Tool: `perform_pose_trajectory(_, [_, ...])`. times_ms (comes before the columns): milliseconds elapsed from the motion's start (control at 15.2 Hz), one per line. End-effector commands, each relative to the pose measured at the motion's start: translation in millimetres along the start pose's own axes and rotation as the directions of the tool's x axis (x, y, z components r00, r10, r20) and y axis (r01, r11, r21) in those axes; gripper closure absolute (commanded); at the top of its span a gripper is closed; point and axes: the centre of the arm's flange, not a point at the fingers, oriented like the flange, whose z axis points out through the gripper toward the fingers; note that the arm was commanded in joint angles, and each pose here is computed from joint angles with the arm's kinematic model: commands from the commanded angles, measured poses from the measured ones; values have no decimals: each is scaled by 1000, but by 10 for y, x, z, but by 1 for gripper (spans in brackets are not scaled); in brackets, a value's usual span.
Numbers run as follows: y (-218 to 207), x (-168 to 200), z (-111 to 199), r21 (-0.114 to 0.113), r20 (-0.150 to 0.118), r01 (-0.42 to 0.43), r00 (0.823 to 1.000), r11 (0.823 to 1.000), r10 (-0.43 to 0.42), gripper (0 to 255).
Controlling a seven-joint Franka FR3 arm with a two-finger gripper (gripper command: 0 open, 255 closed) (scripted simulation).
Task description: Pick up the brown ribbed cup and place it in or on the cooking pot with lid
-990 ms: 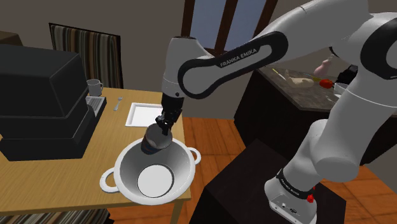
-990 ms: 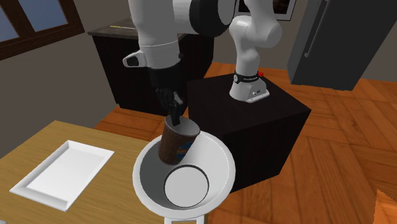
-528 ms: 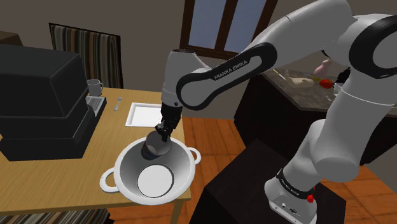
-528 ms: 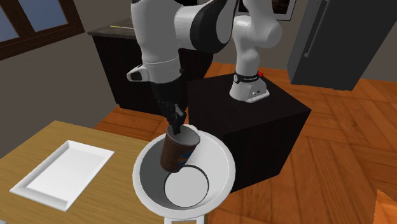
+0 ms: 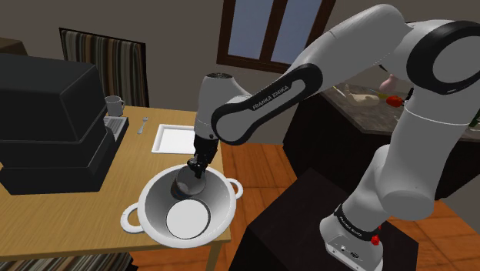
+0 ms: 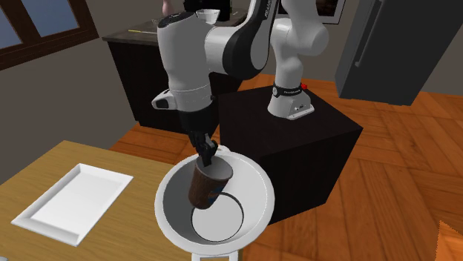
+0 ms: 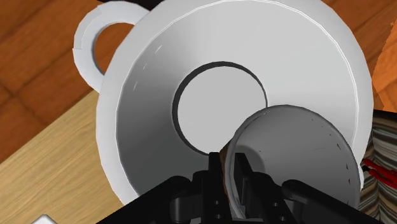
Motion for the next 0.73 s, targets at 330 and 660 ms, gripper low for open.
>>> perform_pose_trajectory(330, [-2,1,9,0,-1,0,1000,1000,0,0])
perform_pose_trajectory(660, [-2,1,9,0,-1,0,1000,1000,0,0])
